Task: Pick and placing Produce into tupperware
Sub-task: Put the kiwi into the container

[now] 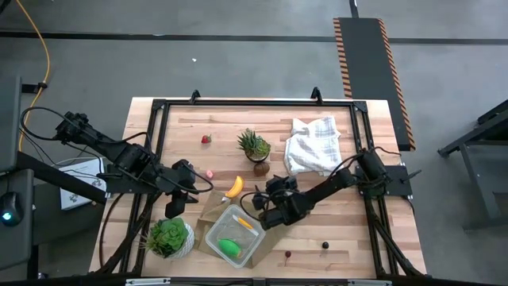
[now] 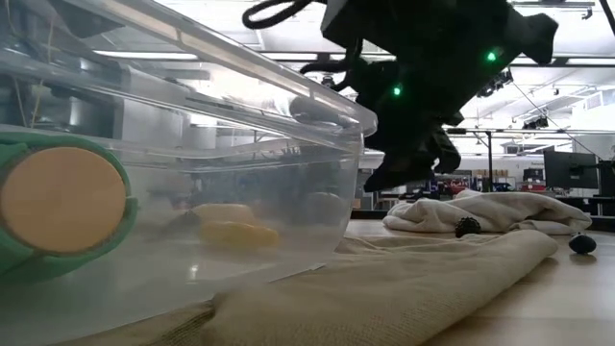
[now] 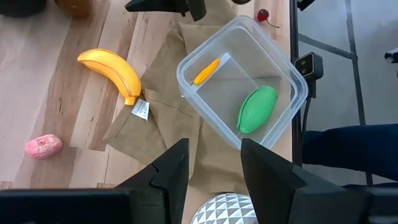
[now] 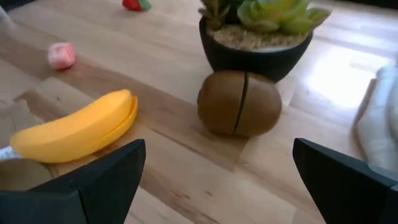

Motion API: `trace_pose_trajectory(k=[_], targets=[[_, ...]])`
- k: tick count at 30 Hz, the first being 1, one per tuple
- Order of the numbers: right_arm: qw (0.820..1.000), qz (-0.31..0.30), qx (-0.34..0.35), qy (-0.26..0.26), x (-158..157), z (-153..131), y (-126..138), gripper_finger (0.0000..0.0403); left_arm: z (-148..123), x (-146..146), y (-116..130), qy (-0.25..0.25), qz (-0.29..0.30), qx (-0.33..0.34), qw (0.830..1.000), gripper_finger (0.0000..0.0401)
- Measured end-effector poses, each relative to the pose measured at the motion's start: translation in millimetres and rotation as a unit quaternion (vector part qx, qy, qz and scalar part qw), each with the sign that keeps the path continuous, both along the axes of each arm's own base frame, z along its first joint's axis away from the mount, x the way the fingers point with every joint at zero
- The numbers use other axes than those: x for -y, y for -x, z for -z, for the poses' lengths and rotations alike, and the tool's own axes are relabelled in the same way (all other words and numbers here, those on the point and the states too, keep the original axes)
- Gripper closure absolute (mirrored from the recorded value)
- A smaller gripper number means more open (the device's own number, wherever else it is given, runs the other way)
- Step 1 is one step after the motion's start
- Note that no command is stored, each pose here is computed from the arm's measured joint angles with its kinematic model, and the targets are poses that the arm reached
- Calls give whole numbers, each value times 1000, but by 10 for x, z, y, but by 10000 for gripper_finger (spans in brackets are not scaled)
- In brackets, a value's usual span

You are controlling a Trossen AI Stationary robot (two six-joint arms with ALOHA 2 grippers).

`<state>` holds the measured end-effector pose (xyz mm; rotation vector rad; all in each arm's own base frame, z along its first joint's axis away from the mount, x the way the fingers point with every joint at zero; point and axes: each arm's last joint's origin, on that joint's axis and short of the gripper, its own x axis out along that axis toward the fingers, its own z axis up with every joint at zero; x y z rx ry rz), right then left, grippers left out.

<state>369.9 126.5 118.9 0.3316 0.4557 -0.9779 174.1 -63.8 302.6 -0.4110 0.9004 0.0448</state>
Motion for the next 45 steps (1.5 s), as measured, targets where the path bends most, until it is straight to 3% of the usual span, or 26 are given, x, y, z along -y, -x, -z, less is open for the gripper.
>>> trace_pose_trajectory(k=[5,12,28,45], targets=[[1000,9,5,-10,95,28,-30,6,-1,-6,-2,-7,-6,3,1000,268],[999,-29,-19,-21,209,15,-148,6,-1,-6,-2,-8,-6,3,1000,268],[999,25,13,-30,295,23,-129,6,0,-6,-1,-16,5,4,1000,267],[999,18,6,-49,289,32,-129,6,-1,-5,-2,-16,5,5,1000,267]])
